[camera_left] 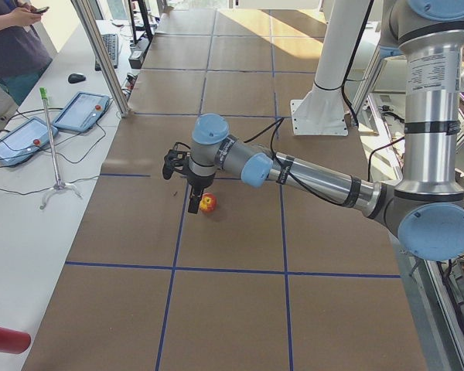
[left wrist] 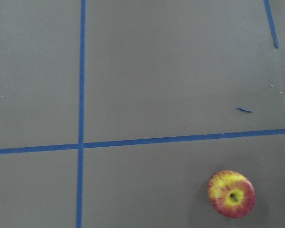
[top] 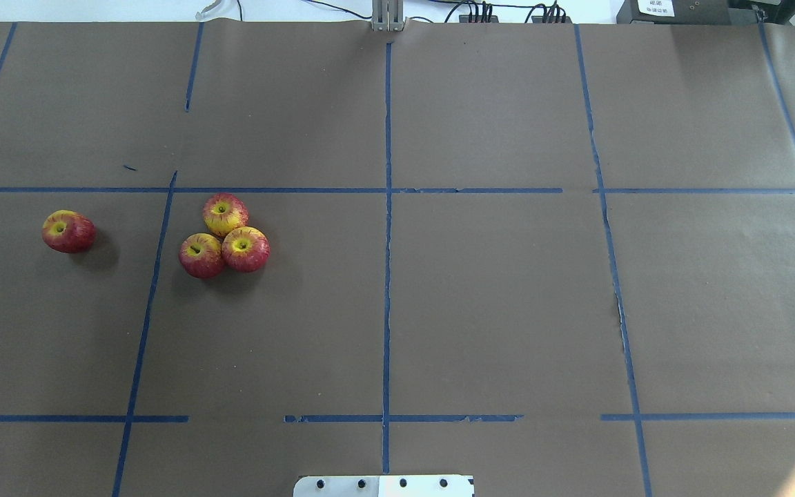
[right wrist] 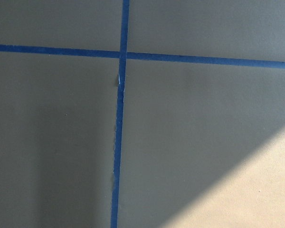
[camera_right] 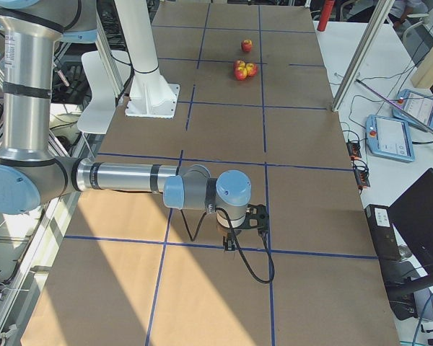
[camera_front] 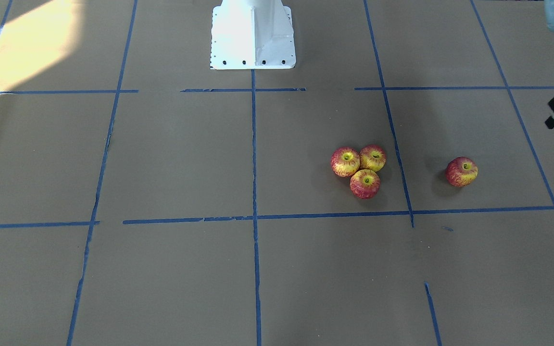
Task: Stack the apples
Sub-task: 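Move the left gripper down over the lone red-yellow apple, then close the left gripper around the lone apple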
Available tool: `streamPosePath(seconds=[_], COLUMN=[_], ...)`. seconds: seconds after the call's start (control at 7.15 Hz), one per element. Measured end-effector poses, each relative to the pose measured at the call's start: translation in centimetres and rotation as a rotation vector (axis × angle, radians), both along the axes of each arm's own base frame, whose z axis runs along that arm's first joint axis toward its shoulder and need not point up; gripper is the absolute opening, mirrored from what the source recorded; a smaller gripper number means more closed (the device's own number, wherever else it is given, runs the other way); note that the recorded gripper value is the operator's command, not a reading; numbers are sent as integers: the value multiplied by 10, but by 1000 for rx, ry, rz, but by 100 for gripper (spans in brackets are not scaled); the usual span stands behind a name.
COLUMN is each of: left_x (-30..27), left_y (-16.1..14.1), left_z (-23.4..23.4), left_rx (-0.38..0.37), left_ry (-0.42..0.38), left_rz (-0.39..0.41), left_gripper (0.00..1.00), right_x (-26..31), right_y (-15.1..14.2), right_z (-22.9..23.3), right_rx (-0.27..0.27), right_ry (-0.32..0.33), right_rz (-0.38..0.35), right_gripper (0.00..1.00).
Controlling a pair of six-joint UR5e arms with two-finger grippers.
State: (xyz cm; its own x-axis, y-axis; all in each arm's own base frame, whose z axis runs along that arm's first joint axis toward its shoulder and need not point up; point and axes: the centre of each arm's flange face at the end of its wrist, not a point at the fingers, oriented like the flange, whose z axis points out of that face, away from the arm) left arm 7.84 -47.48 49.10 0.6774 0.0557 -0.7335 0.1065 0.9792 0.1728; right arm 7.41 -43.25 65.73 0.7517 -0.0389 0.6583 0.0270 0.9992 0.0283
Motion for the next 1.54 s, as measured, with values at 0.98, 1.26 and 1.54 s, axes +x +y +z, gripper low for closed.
streamPosePath(seconds=[0.98,1.26,1.54], left_x=[143,162,172], left_y=[1,-7,-9], left_z=[49,50,55], left_rx=[10,-2,-14], left_ry=[24,23,19], left_rz=[-16,-21,-15], left_gripper=[100,100,100], right_x=[0,0,0], right_y=[0,0,0], right_z=[0,0,0], right_rx=[0,0,0], right_ry=[0,0,0], right_rz=[0,0,0], right_gripper=[100,100,100])
